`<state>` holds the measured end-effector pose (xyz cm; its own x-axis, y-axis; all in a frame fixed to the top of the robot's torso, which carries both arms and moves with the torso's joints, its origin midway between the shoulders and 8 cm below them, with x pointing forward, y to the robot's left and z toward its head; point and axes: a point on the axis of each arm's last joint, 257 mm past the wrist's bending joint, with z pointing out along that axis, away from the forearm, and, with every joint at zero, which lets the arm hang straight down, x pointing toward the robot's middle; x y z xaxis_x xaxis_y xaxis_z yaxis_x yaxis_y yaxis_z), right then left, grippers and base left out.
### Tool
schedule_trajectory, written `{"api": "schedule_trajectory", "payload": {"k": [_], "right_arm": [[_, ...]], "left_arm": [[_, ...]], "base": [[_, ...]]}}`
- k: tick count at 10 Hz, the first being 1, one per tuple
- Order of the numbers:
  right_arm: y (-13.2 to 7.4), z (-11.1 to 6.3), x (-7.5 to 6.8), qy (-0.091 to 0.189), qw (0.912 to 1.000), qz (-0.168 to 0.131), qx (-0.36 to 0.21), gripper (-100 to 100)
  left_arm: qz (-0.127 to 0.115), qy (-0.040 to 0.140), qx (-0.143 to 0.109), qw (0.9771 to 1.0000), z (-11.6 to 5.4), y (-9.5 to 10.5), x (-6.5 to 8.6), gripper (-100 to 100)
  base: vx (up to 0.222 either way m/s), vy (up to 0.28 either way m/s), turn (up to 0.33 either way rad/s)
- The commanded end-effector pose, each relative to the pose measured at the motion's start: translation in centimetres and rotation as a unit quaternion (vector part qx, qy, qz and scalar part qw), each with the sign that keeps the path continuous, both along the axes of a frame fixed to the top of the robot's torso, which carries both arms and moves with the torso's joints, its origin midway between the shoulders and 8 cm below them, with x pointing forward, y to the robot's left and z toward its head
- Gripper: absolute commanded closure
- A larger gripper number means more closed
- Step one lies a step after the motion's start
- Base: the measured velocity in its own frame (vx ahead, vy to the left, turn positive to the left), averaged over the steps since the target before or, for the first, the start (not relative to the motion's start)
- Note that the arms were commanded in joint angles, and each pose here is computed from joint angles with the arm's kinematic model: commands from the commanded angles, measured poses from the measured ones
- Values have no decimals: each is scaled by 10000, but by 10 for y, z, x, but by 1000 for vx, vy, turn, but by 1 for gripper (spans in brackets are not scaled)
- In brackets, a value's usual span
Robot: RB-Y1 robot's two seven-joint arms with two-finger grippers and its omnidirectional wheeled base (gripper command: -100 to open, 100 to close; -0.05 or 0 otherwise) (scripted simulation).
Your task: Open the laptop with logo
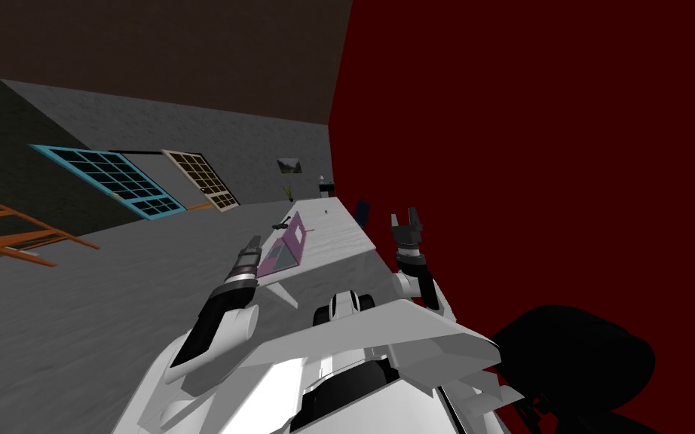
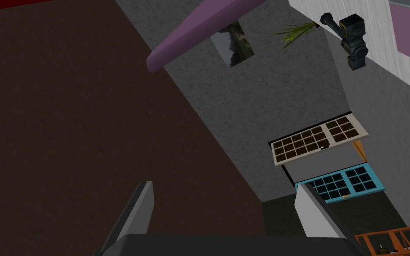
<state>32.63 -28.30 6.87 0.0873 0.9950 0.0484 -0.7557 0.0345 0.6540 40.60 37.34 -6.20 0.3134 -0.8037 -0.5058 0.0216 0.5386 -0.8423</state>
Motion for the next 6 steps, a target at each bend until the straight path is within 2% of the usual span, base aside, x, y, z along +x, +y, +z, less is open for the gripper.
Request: {"api": "schedule_trajectory", "payload": {"k": [1, 4, 6], "right_arm": [[0, 0, 0, 0, 10000, 0, 0, 0], [0, 0, 0, 0, 10000, 0, -1, 0], [0, 0, 0, 0, 10000, 0, -1, 0]], "left_arm": [[223, 298, 45, 9993, -13, 15, 0, -100], [438, 558, 42, 9975, -26, 30, -2, -100], [625, 748, -59, 9952, -38, 40, -6, -100]], "base": [[101, -204, 73], [79, -177, 57], [57, -167, 66]]}}
